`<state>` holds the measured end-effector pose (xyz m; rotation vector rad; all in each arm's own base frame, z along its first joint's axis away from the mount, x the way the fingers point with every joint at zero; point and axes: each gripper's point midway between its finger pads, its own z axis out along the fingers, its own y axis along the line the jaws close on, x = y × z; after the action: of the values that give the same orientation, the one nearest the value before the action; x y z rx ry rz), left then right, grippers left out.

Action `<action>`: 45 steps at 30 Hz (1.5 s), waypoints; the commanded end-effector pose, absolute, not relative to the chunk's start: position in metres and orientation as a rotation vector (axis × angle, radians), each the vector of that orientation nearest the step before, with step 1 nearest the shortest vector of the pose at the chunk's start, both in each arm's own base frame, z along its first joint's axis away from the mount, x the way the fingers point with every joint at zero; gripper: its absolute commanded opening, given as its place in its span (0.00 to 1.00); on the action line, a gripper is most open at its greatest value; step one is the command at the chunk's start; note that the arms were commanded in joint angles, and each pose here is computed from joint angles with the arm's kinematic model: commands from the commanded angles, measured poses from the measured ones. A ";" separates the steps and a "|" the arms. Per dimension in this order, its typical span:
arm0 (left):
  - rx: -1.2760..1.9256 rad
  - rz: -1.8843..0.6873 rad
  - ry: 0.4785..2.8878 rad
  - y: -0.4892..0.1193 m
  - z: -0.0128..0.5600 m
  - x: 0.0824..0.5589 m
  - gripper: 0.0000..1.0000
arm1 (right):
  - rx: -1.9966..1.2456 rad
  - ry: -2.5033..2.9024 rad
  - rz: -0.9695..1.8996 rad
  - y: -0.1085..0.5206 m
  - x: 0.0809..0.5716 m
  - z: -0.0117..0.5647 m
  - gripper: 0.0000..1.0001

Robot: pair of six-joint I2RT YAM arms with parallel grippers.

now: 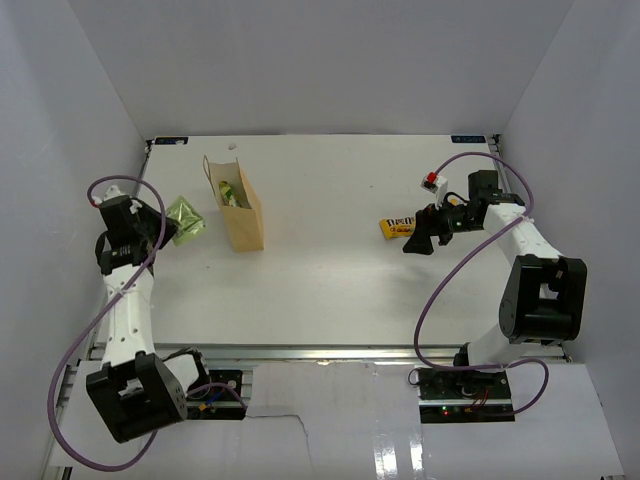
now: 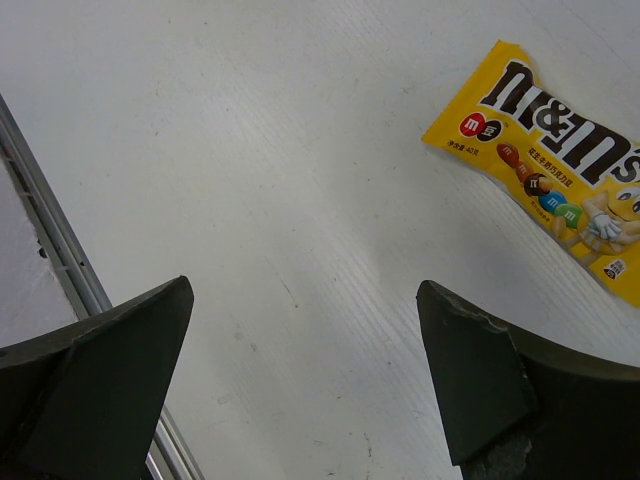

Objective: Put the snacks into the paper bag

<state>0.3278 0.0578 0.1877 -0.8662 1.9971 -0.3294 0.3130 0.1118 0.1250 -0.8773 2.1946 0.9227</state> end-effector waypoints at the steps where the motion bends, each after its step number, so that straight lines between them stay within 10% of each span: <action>1: -0.768 -0.368 1.854 0.055 0.252 0.334 0.00 | -0.882 2.153 0.929 0.114 0.311 0.135 0.99; 16: -0.442 -0.532 1.664 0.008 0.379 0.355 0.00 | -0.878 2.158 0.941 0.115 0.311 0.133 0.99; 45: -0.198 -0.020 1.808 -0.041 0.370 0.416 0.00 | -0.873 2.176 0.939 0.113 0.313 0.128 0.99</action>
<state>0.4244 -0.0542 0.3523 -0.1801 1.8459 -0.1160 0.3128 0.1127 0.1258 -0.8775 2.1897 0.9302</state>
